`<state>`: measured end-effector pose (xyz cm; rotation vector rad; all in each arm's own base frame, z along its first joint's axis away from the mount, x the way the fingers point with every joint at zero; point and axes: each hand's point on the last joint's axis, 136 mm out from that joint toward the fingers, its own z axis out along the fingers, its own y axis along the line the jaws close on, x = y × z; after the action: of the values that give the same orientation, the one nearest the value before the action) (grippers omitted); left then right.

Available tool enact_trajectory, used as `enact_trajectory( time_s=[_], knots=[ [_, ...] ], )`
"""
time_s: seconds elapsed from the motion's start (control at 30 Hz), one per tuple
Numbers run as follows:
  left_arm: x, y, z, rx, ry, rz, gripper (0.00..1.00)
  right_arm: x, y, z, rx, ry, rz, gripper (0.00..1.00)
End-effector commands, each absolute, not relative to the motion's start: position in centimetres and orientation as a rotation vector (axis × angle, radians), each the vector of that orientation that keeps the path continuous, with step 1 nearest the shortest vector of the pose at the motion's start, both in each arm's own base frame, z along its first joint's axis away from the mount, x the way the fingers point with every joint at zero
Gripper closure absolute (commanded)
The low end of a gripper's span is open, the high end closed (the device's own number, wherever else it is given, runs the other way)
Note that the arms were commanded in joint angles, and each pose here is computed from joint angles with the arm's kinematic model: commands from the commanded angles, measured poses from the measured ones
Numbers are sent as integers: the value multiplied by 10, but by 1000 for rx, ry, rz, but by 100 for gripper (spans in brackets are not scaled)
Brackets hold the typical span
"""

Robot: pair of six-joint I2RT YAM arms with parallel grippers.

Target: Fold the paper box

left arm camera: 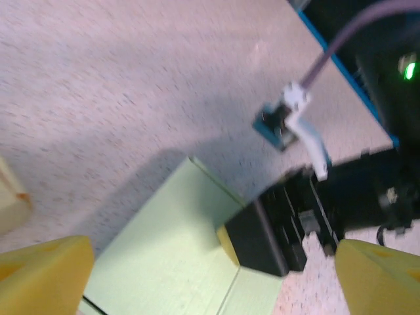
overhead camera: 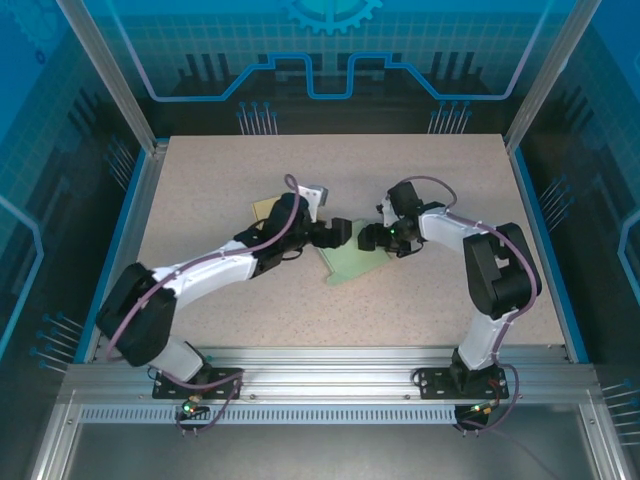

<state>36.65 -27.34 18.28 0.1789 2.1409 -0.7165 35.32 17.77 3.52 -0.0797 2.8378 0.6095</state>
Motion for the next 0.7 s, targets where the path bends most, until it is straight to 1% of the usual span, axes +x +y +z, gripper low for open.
enact_trajectory(
  time_s=[0.0, 0.13, 0.27, 0.33, 0.37, 0.5, 0.53, 0.6, 0.63, 0.67],
  knots=[
    [372, -232, 149, -17, 2238, -603, 3, 325, 177, 18, -108, 2928, 579, 22],
    [368, -222, 123, -40, 2334, -561, 7, 318, 183, 23, -124, 2921, 640, 20],
    [365, -218, 104, 4, 2378, -505, 22, 312, 183, 27, -102, 2916, 676, 14],
    [366, -221, 96, 30, 2400, -504, 25, 314, 180, 31, -89, 2900, 678, 8],
    [366, -225, 92, 45, 2414, -512, 27, 316, 178, 33, -80, 2890, 679, 7],
    [368, -235, 71, 94, 2495, -509, 37, 325, 175, 40, -48, 2858, 726, 6],
    [368, -235, 66, 97, 2517, -495, 42, 327, 175, 40, -43, 2852, 743, 6],
    [366, -230, 57, 93, 2555, -450, 45, 329, 176, 40, -30, 2846, 783, 6],
    [365, -227, 53, 93, 2572, -425, 49, 330, 178, 41, -25, 2840, 808, 6],
    [364, -224, 50, 98, 2588, -404, 50, 330, 179, 41, -22, 2833, 834, 6]
  ],
)
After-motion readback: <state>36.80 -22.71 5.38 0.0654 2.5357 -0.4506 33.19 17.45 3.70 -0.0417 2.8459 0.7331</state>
